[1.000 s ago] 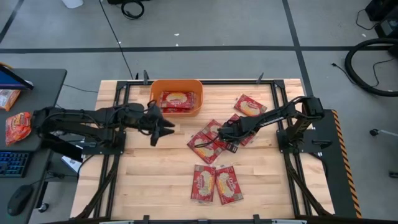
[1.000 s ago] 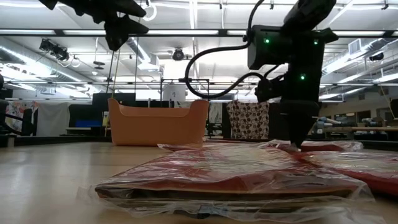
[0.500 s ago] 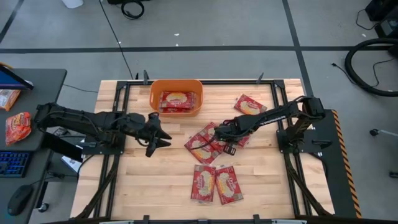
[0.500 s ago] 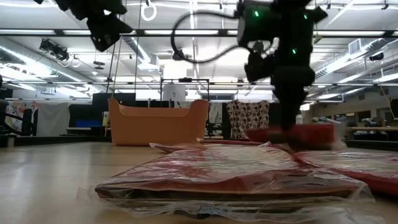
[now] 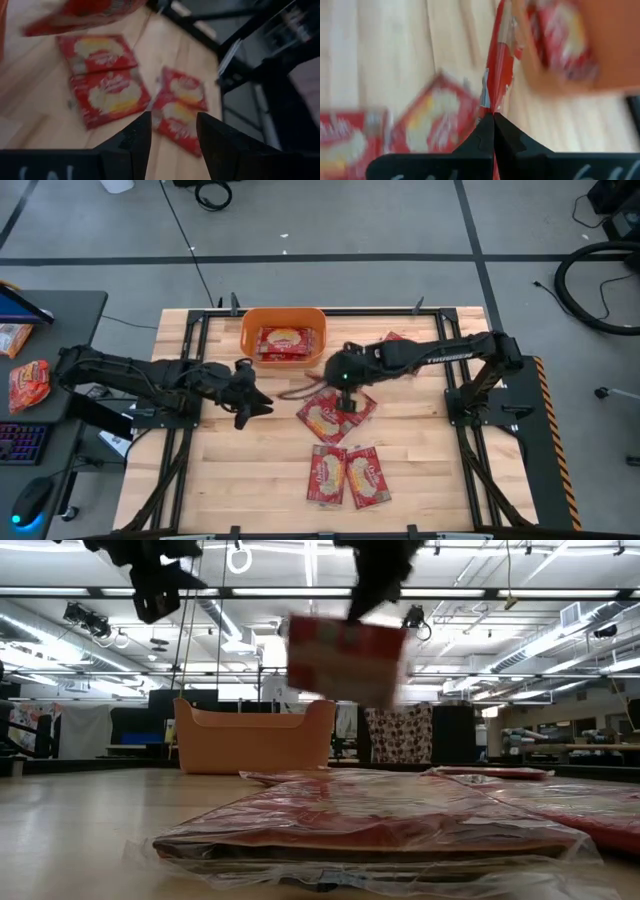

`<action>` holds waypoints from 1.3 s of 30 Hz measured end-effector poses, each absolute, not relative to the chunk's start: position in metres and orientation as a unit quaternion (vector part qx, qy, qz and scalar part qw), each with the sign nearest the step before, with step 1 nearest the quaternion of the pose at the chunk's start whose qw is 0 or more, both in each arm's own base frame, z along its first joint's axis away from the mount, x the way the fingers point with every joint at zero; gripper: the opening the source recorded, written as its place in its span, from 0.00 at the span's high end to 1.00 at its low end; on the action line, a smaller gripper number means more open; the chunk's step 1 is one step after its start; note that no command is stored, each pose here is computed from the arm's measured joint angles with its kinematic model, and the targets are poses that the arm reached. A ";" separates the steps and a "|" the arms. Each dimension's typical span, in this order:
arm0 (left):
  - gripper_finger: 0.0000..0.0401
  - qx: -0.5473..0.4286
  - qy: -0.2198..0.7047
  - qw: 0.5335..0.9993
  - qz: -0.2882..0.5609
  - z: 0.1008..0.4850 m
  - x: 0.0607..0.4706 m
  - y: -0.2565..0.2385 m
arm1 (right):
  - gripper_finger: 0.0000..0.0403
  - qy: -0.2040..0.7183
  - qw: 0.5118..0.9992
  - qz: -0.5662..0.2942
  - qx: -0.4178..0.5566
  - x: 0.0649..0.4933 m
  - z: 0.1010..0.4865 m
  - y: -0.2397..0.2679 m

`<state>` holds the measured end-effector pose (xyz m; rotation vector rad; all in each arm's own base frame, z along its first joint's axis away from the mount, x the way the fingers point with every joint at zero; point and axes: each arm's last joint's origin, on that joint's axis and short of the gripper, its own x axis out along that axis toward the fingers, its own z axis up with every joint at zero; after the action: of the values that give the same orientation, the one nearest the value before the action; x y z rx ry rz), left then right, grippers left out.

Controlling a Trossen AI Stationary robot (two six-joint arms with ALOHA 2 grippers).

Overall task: Sort popcorn bags into baskets
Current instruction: Put the red popcorn bag into the orange bin

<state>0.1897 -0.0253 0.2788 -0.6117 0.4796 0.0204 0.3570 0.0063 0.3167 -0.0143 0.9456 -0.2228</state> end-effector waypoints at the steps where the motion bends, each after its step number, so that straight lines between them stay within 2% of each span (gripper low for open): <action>1: 0.60 -0.305 0.223 0.926 0.009 0.282 0.187 -0.025 | 1.00 0.439 0.892 -0.108 -0.010 0.359 0.325 0.004; 8: 0.60 -0.359 0.107 0.925 -0.063 0.316 0.169 -0.024 | 1.00 0.337 0.931 -0.133 -0.034 0.375 0.370 -0.020; 13: 0.60 -0.362 0.009 0.926 -0.105 0.338 0.163 -0.024 | 1.00 0.318 0.937 -0.132 -0.061 0.397 0.375 -0.046; 18: 0.60 -0.343 -0.060 0.933 -0.090 0.349 0.161 -0.021 | 1.00 0.309 0.938 -0.144 -0.070 0.426 0.361 -0.077; 29: 0.60 -0.365 -0.089 0.926 -0.044 0.352 0.161 -0.018 | 0.97 0.376 0.908 -0.150 -0.103 0.466 0.292 -0.142; 34: 0.60 -0.367 -0.064 0.928 0.009 0.343 0.165 -0.016 | 0.86 0.444 0.887 -0.115 -0.056 0.462 0.263 -0.153; 39: 0.57 -0.379 -0.011 0.924 0.037 0.331 0.167 -0.016 | 0.72 0.457 0.884 -0.096 0.002 0.448 0.283 -0.137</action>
<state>0.1666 -0.0159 0.3305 -0.7785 -0.0222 0.0758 0.4482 -0.1367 0.2831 0.0050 0.9514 -0.2001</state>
